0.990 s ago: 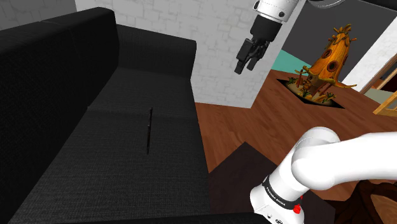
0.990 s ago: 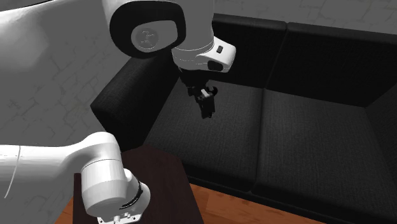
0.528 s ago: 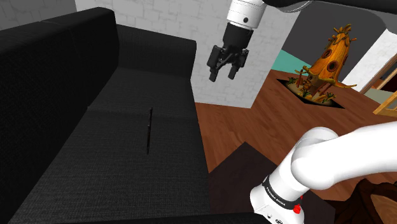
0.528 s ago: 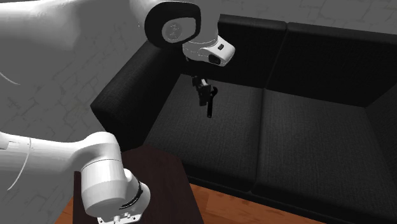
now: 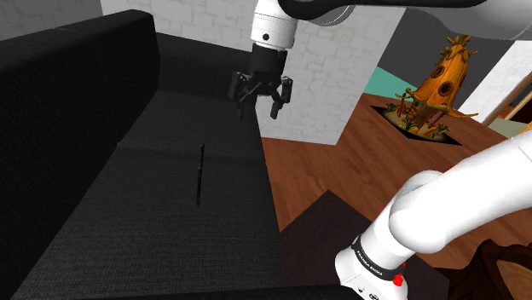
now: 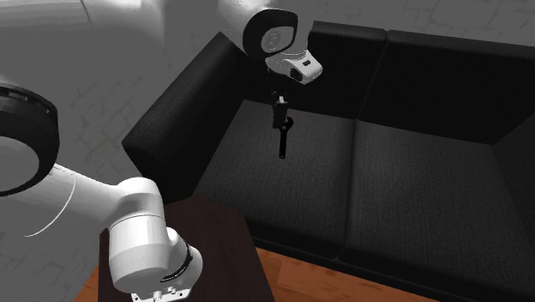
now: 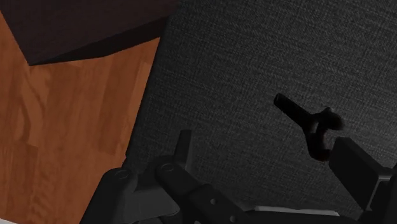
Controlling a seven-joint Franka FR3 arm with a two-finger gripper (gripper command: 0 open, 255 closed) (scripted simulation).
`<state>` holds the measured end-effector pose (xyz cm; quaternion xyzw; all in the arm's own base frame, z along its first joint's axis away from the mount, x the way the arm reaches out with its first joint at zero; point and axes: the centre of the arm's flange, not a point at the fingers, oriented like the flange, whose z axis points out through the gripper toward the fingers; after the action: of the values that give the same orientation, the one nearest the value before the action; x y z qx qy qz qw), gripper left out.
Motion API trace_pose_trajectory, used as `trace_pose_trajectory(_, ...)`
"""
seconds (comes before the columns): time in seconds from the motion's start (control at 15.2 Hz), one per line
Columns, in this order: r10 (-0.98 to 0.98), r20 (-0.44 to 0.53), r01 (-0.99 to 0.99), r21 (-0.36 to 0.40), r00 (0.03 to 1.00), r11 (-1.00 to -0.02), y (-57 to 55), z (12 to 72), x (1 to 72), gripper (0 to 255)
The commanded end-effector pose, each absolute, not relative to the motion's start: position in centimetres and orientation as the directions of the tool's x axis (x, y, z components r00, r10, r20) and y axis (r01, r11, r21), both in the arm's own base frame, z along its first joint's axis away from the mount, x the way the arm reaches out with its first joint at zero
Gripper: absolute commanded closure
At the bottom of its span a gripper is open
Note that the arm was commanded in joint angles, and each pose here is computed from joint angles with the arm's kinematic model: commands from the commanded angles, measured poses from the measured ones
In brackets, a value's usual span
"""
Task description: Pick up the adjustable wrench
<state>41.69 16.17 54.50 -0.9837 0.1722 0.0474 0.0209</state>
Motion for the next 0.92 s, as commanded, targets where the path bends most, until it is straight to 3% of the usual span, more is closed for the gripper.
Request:
trace_pose_trajectory(0.0,-0.390,-0.127,-0.396,-0.021,0.912,-0.918,18.0,53.0,43.6,0)
trace_pose_trajectory(0.59,-0.590,-0.232,-0.604,0.016,0.773,-0.797,24.1,46.9,52.4,0)
trace_pose_trajectory(0.86,-0.590,-0.232,-0.604,0.016,0.773,-0.797,24.1,44.8,52.4,0)
